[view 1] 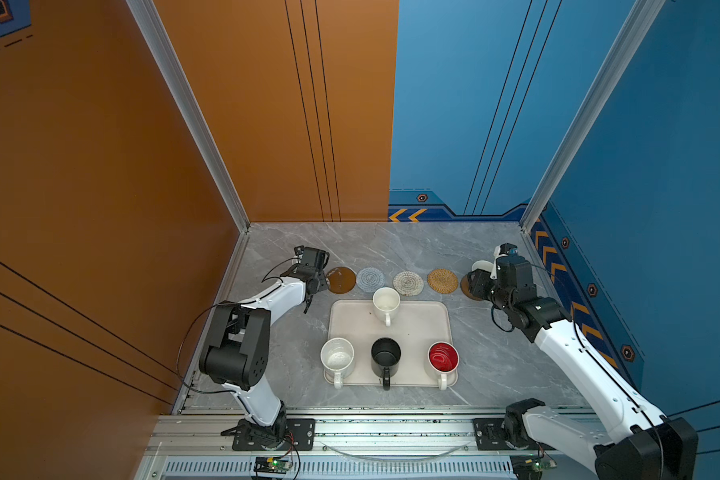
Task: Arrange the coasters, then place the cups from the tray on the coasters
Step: 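Lower the mug onto the paw-print coaster and open the left gripper, then raise the left gripper off the mug while right reaches toward the red mug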
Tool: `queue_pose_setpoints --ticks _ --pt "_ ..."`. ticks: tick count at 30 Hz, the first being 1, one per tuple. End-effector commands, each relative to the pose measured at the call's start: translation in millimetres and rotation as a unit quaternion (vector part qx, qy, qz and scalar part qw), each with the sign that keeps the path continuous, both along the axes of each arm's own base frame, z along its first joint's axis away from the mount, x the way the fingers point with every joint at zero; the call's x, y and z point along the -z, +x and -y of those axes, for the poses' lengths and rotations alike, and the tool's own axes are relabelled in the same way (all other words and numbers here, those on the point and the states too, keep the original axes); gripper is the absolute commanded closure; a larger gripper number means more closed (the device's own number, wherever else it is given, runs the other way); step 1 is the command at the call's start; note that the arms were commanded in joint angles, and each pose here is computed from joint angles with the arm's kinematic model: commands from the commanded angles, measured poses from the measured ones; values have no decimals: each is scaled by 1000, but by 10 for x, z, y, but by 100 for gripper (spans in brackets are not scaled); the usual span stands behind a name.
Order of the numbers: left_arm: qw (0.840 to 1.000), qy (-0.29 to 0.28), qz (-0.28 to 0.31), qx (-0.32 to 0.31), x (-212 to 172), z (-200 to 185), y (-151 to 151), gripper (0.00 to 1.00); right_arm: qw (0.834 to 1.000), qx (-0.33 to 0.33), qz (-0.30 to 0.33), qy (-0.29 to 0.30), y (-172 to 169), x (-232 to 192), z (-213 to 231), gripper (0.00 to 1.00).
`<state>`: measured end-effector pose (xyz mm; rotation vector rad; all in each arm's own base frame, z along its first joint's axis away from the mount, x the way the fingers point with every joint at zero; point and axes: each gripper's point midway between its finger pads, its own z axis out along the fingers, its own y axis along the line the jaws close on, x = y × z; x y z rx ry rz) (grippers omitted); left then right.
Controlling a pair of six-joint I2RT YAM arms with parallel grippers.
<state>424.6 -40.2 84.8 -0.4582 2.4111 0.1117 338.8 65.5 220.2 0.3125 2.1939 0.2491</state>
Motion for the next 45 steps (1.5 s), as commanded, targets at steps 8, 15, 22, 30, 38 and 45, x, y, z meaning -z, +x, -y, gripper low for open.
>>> queue_pose_setpoints --ticks 8,15,22,30,38,45 --pt "1000 -18 24 -10 -261 -35 -101 51 1000 -2 20 11 2 -172 -31 45" --pt "997 -37 74 8 -634 146 -313 51 999 -18 26 18 -77 -263 -116 44" --pt "987 -38 143 54 -1118 659 -540 51 996 -82 20 -1 -383 -325 -519 45" --pt "980 -32 163 112 -1246 1052 -795 49 986 -141 -31 -88 -1094 -132 -755 45" --pt "976 -36 176 124 -1336 1085 -889 48 971 -178 -99 -128 -1712 183 -796 47" --pt "973 -38 186 131 -1410 1078 -944 47 960 -206 -135 -133 -2050 435 -988 47"
